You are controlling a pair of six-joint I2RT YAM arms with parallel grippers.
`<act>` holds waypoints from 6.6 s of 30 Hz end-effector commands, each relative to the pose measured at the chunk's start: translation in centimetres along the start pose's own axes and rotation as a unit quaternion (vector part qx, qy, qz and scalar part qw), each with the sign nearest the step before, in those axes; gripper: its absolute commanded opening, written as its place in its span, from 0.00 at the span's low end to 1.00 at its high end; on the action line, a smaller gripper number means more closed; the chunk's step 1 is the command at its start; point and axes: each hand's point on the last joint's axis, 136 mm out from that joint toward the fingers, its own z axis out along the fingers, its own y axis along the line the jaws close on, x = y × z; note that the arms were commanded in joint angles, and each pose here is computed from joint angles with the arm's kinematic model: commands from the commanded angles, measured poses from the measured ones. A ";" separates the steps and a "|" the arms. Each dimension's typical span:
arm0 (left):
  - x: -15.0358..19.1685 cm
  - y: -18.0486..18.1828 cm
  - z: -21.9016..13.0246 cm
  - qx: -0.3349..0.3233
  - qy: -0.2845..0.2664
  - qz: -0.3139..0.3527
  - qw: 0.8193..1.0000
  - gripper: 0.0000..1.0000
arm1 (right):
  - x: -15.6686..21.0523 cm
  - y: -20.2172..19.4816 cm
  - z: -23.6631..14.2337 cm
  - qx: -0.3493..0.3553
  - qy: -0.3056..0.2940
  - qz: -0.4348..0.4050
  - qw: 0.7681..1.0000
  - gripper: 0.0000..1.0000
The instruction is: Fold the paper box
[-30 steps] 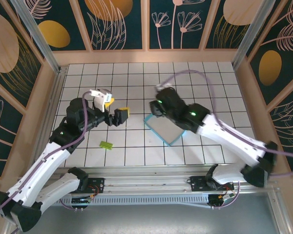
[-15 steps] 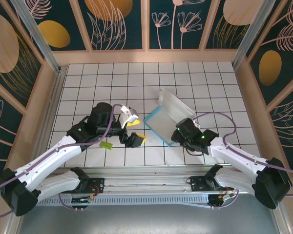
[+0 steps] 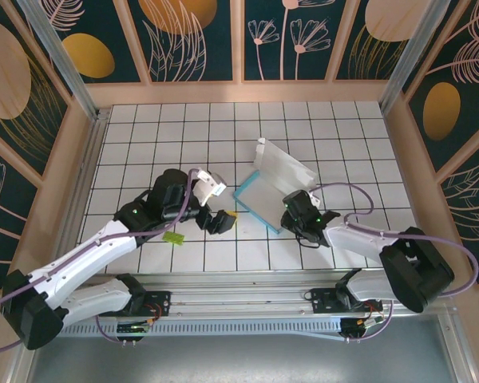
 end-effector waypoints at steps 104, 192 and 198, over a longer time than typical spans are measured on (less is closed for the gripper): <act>-3.9 22.5 9.8 -0.131 -0.067 -0.286 0.947 0.58 | -18.4 16.5 1.3 -0.299 -0.071 -0.279 0.910 0.47; -5.9 21.6 1.6 -0.184 -0.019 -0.417 0.890 0.58 | -18.1 13.0 -5.6 -0.252 0.019 -0.028 0.967 0.59; -4.4 21.7 7.3 -0.092 0.053 -0.437 0.893 0.59 | -16.7 14.7 -1.4 -0.271 0.127 0.016 0.954 0.58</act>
